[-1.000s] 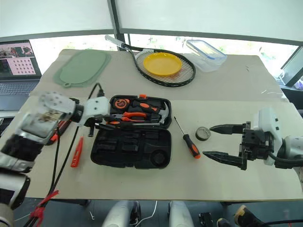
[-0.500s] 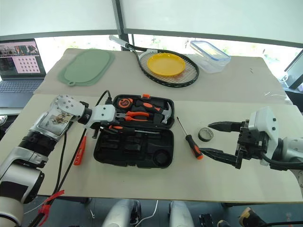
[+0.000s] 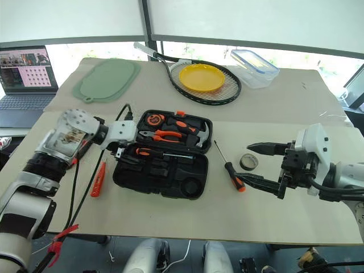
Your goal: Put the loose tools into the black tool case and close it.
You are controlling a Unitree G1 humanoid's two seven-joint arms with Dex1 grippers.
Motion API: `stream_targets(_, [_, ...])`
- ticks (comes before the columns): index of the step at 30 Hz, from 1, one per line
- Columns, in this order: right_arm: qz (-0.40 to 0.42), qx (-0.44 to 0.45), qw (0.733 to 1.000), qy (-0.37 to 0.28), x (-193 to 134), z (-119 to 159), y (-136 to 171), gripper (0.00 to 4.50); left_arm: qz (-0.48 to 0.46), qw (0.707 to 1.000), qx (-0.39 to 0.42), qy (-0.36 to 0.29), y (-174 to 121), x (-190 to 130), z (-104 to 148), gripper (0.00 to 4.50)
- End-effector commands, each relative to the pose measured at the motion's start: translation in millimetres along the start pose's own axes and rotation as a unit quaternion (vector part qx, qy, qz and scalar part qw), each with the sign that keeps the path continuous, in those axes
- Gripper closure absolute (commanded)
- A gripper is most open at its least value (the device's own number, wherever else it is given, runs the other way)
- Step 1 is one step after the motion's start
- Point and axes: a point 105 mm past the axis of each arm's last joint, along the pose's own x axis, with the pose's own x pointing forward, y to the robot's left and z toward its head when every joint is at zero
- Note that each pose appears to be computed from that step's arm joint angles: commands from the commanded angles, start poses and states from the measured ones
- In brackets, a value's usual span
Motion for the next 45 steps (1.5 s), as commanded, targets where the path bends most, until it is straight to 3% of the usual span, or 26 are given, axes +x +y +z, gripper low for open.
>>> stream_targets(1, [0.002, -0.019, 1.000, -0.009, 1, 11, 1, 0.00, 0.019, 0.999, 0.025, -0.040, 10, -13, 30, 1.31])
stream_targets(3, [0.003, -0.019, 1.000, -0.009, 2, 11, 0, 0.00, 0.015, 0.999, 0.025, -0.042, 9, -9, 30, 1.88])
stream_targets(9, [-0.003, -0.020, 1.000, 0.001, 3, 9, -3, 0.00, 0.024, 0.999, 0.023, -0.026, 11, 16, 12, 4.20])
stream_targets(10, [-0.004, -0.020, 1.000, 0.002, 3, 8, -3, 0.00, 0.025, 0.999, 0.022, -0.025, 11, 19, 10, 4.41])
stream_targets(17, [-0.008, -0.019, 1.000, 0.004, 3, 9, -3, 0.00, 0.024, 1.000, 0.012, -0.006, 10, 31, -1, 4.41])
stream_targets(25, [-0.018, -0.012, 1.000, 0.007, 3, 5, -4, 0.00, -0.005, 0.998, 0.055, 0.034, -3, 49, -16, 4.41])
stream_targets(36, [-0.056, -0.009, 0.998, 0.024, 0, -9, -10, 0.00, 0.001, 0.998, 0.052, 0.021, -3, 48, -15, 4.41])
stream_targets(39, [-0.087, -0.006, 0.996, 0.031, -4, -13, -16, 0.00, 0.054, 0.998, -0.001, -0.033, 18, 27, 1, 4.41])
stream_targets(42, [-0.125, 0.015, 0.991, 0.048, -10, -27, -17, 0.00, 0.076, 0.984, -0.082, -0.136, 27, -9, 26, 3.76])
stream_targets(45, [-0.154, 0.043, 0.985, 0.070, -16, -44, -11, 0.00, 0.047, 0.964, -0.126, -0.229, 15, -44, 55, 2.61])
